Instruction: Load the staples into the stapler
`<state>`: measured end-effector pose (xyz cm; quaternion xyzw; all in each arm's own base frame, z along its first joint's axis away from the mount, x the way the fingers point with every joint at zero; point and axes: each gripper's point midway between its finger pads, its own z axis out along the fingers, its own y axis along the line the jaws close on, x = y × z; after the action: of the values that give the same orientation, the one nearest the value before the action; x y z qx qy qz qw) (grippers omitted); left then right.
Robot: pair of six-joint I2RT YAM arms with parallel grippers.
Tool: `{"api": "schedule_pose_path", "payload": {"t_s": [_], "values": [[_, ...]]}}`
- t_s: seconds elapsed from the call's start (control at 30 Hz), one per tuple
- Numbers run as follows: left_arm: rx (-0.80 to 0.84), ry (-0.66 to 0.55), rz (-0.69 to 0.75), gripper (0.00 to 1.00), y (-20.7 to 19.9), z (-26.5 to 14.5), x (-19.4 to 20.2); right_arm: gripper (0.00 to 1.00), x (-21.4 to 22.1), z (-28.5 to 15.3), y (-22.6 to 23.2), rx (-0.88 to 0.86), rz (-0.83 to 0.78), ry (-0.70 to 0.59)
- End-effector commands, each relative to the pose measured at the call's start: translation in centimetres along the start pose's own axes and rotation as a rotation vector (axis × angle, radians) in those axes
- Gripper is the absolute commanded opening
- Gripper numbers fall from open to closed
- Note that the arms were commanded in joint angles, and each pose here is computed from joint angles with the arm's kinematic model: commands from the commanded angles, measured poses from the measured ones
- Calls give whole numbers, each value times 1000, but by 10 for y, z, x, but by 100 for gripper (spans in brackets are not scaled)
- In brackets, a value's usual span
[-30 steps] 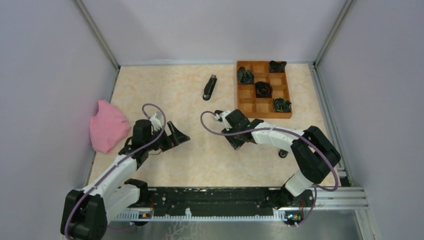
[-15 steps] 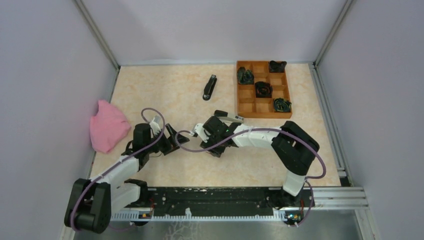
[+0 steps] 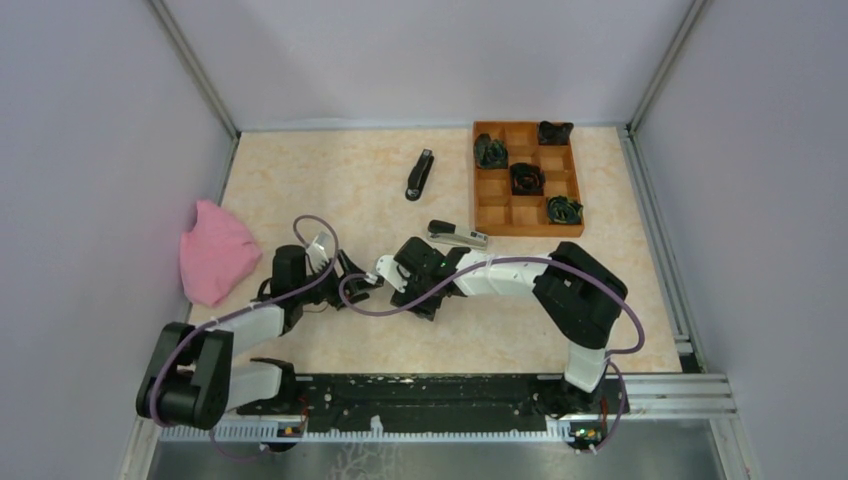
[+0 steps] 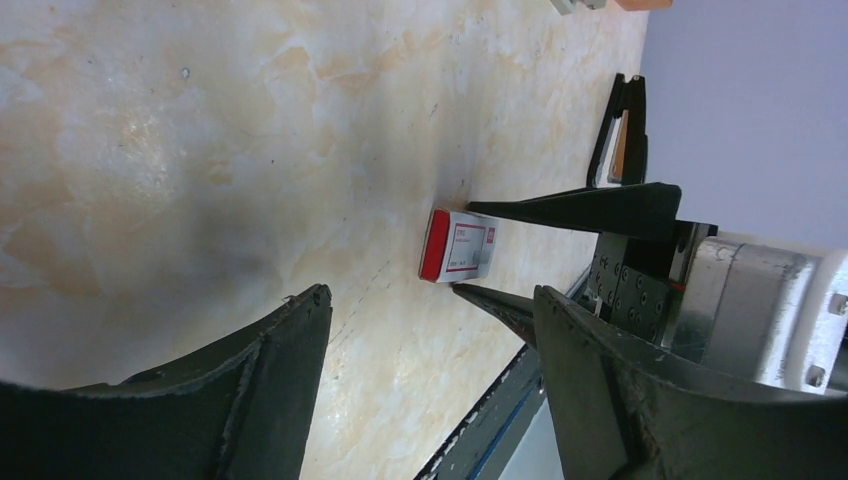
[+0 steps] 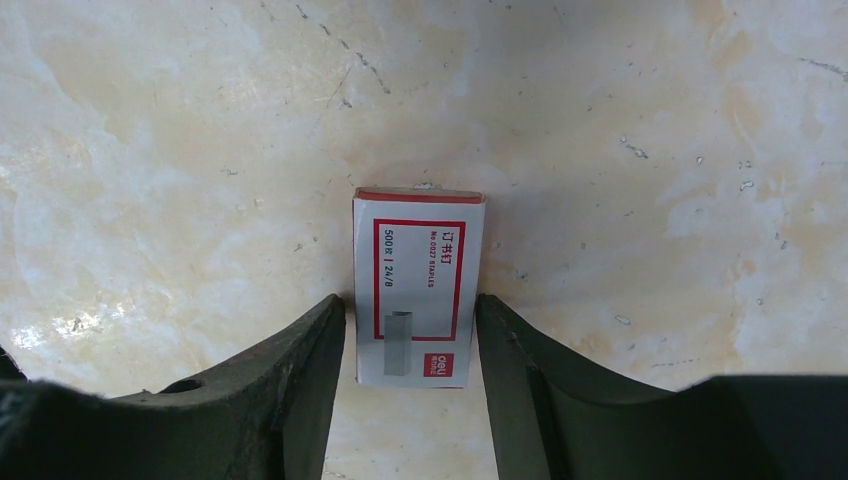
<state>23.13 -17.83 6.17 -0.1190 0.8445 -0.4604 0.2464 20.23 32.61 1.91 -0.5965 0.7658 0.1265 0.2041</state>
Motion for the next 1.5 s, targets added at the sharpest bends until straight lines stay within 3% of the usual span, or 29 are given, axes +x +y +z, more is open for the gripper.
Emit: {"api": "schedule_pose_path", "payload": {"t_s": [0.0, 0.47, 1.47], "values": [[71, 25, 25, 78, -8, 2, 3, 52, -8, -10, 0, 19, -39, -2], [112, 133, 37, 60, -10, 26, 20, 49, 12, -7, 2, 12, -75, 67], [242, 293, -16, 40, -19, 57, 54, 44, 18, 7, 1, -19, -160, 141]]}}
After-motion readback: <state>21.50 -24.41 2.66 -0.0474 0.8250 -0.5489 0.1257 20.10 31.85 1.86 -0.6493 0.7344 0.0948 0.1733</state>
